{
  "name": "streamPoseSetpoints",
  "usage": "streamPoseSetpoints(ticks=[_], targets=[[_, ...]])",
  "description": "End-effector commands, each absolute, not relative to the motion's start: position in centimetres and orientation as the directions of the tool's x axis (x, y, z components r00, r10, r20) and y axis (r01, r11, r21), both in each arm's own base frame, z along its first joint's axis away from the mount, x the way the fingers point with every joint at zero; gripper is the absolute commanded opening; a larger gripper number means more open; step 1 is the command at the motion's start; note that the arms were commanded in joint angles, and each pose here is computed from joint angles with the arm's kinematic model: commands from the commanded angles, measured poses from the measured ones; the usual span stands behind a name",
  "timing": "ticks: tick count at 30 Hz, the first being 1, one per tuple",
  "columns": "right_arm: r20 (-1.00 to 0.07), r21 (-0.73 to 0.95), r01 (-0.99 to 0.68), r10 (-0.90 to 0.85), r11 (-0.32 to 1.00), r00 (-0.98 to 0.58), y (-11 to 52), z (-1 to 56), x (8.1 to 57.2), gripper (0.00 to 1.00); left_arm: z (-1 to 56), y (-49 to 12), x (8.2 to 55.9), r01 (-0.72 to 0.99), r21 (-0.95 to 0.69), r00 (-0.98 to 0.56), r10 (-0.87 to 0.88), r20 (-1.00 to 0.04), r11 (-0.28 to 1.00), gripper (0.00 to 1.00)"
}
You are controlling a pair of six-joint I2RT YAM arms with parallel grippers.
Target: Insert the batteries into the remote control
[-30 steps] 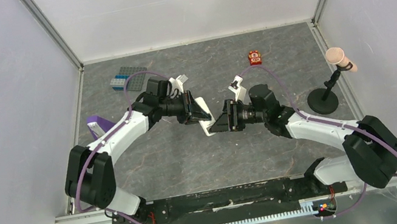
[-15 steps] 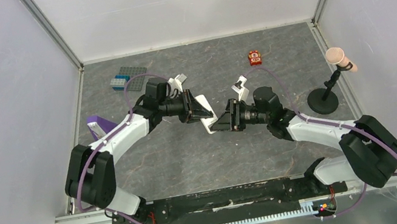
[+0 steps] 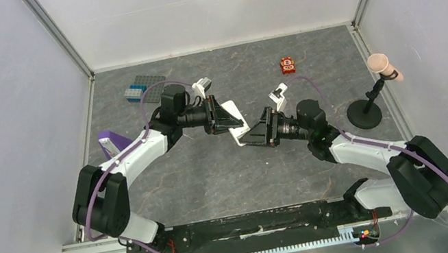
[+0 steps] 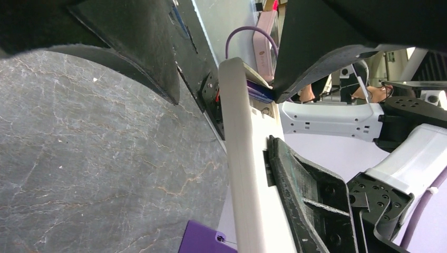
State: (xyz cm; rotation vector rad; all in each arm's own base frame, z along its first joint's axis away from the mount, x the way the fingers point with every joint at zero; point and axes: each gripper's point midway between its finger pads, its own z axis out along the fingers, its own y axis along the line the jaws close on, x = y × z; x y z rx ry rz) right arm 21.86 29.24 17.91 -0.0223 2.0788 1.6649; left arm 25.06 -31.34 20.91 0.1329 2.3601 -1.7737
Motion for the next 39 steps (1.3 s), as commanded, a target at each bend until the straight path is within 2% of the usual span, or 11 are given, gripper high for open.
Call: streamPoseSetpoints(ticks=[1,12,22,34,39], targets=[[-0.314,0.938,-0.248,0.287,0.243,-0.905,28.8,17.3,21.2,0.69,26.3,-31.9,23.2,0.249,-0.960,-0.968,0.009,-0.250,0.131,0.02],[-0.241,0.968,-0.203,0.328,0.145,-0.914,28.4,18.6,20.7,0.85,26.4,-31.9,23.1,0.251,-0.960,-0.968,0.008,-0.252,0.126,0.02],[-0.124,0.991,-0.135,0.341,-0.008,-0.932,28.1,20.0,19.6,0.88,26.1,-31.8,23.0,0.263,-0.956,-0.964,0.009,-0.264,0.126,0.02],[-0.150,0.987,-0.163,0.350,-0.006,-0.924,28.7,21.1,20.8,0.90,25.4,-31.7,22.9,0.280,-0.949,-0.960,0.018,-0.280,0.144,0.02],[-0.172,0.981,-0.192,0.354,-0.020,-0.919,28.6,21.9,20.7,0.90,24.8,-31.5,23.1,0.318,-0.930,-0.947,0.020,-0.320,0.185,0.02]])
